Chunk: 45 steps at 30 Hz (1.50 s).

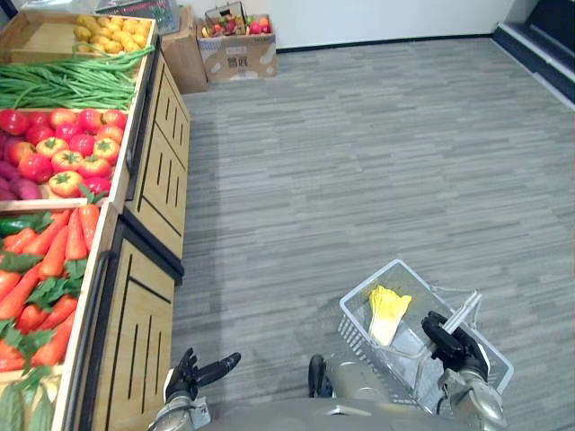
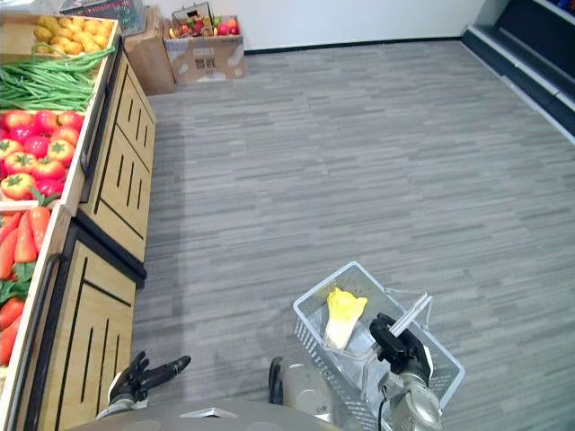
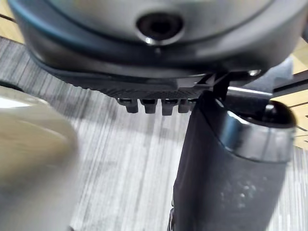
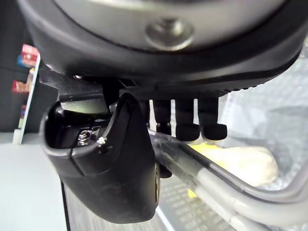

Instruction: Pick vegetable in the basket

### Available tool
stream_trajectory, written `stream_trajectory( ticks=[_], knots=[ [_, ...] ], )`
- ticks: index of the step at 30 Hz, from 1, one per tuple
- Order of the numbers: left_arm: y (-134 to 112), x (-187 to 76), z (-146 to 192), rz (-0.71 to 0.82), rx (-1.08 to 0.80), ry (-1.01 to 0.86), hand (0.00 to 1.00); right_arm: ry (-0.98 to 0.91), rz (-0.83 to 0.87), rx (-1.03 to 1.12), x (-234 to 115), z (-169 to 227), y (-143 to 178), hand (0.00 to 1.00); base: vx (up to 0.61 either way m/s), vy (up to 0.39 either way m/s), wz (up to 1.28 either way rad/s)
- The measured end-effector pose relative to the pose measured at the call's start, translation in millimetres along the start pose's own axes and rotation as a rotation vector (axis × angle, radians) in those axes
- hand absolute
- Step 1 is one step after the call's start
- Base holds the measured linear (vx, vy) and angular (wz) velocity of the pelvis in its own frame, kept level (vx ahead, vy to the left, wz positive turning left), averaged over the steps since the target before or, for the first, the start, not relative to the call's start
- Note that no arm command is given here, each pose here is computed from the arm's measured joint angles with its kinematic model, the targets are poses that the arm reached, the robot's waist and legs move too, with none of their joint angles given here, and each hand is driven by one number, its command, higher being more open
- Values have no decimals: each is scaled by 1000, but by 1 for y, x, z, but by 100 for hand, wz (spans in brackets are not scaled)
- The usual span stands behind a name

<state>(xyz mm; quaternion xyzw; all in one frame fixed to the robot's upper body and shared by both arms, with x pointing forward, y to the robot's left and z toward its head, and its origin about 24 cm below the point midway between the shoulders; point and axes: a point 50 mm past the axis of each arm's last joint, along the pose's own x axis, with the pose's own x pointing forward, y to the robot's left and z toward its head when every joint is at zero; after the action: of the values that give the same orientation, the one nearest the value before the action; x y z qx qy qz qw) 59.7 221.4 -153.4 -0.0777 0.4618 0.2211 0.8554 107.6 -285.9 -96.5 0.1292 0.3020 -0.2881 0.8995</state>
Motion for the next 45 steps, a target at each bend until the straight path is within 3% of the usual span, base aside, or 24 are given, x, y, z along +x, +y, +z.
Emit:
stream_trajectory(
  ticks=[4, 11, 29, 36, 45],
  knots=[
    [9, -2, -4, 26, -20, 11, 100, -2, -15, 9, 0, 1, -2, 0, 329, -105, -16],
    [3, -3, -3, 33, -71, 1, 100, -43, -17, 25, 6, 13, 2, 0, 260, 124, -36],
    [12, -3, -8, 51, -46, 26, 100, 43, 49, -46, 4, -9, 19, 0, 95, 112, -19],
    [8, -5, -13, 36, -41, 41, 100, 56, 49, -70, 2, -13, 18, 0, -39, 66, 26],
    [24, -8, -14, 70, -11, 44, 100, 98, 39, -51, -11, -30, 14, 0, 149, 73, 60]
  ],
)
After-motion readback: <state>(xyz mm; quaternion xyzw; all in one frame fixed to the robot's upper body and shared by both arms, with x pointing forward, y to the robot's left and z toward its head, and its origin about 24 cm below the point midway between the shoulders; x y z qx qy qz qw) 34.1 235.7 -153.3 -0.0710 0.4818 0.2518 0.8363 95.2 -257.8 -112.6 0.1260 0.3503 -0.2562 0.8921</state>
